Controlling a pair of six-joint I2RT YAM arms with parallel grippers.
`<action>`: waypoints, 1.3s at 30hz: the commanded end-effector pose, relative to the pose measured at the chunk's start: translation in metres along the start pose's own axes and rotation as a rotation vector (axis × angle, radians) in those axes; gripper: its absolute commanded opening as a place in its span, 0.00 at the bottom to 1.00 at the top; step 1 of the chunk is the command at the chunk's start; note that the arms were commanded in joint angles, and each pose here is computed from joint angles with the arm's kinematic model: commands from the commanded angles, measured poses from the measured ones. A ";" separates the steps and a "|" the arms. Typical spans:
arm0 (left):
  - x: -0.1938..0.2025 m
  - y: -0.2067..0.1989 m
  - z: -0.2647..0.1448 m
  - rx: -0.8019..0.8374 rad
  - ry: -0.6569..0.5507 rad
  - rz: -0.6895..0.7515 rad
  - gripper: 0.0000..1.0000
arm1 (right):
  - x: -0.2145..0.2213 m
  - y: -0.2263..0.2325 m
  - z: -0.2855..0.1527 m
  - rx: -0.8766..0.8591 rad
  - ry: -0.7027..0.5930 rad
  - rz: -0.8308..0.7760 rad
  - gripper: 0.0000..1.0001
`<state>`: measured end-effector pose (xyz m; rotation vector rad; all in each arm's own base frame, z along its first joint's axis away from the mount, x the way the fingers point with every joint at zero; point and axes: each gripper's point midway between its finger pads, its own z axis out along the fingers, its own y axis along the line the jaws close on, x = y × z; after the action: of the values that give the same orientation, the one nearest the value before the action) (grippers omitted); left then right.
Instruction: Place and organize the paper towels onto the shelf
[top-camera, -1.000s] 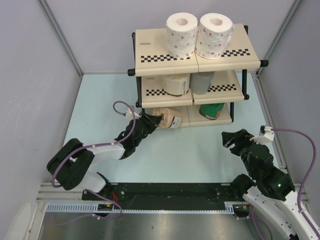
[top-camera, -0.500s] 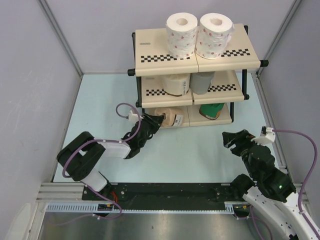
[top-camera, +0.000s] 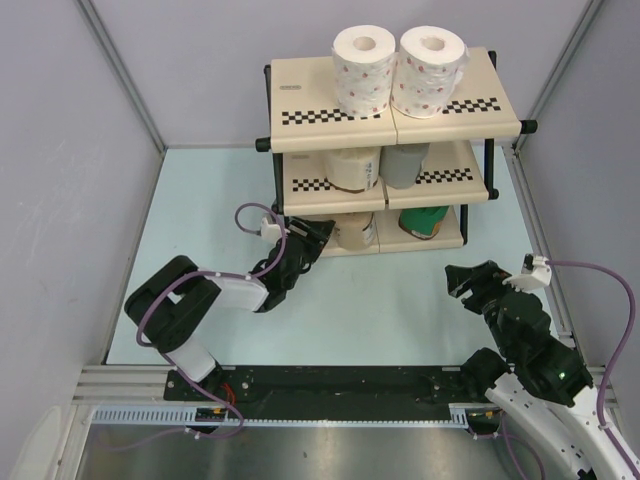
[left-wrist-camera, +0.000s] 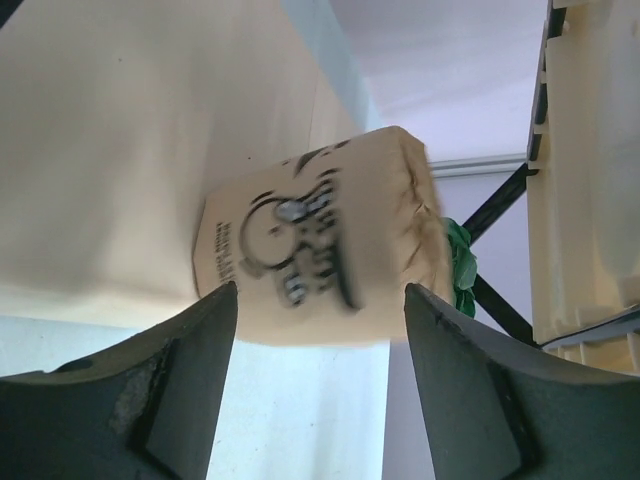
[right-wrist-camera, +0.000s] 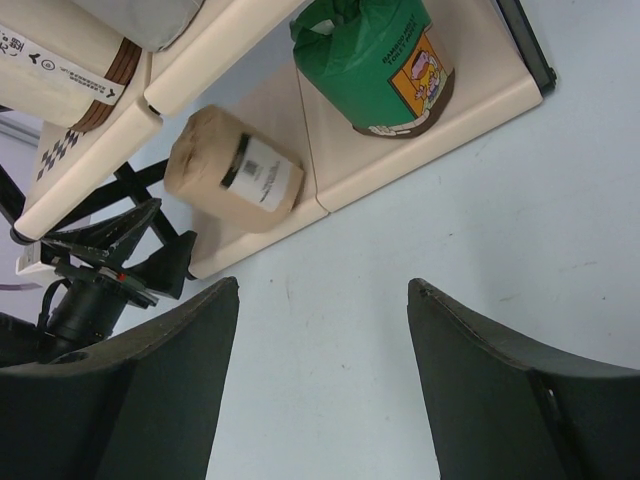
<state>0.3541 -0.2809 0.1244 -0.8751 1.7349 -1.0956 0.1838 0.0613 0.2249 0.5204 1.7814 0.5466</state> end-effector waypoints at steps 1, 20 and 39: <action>0.002 -0.046 0.002 0.142 0.017 -0.064 0.73 | -0.003 0.000 -0.002 0.001 -0.012 0.020 0.73; -0.002 -0.034 -0.061 0.183 0.089 0.074 0.79 | 0.014 0.001 0.026 0.073 0.030 0.019 0.66; -0.007 0.008 -0.118 0.128 0.172 0.261 0.82 | -0.006 -0.038 0.132 0.057 -0.150 0.409 0.00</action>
<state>0.2549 -0.2386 0.1518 -0.5423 1.8047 -1.1519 0.2799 0.0300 0.1405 1.0078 1.7027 0.4976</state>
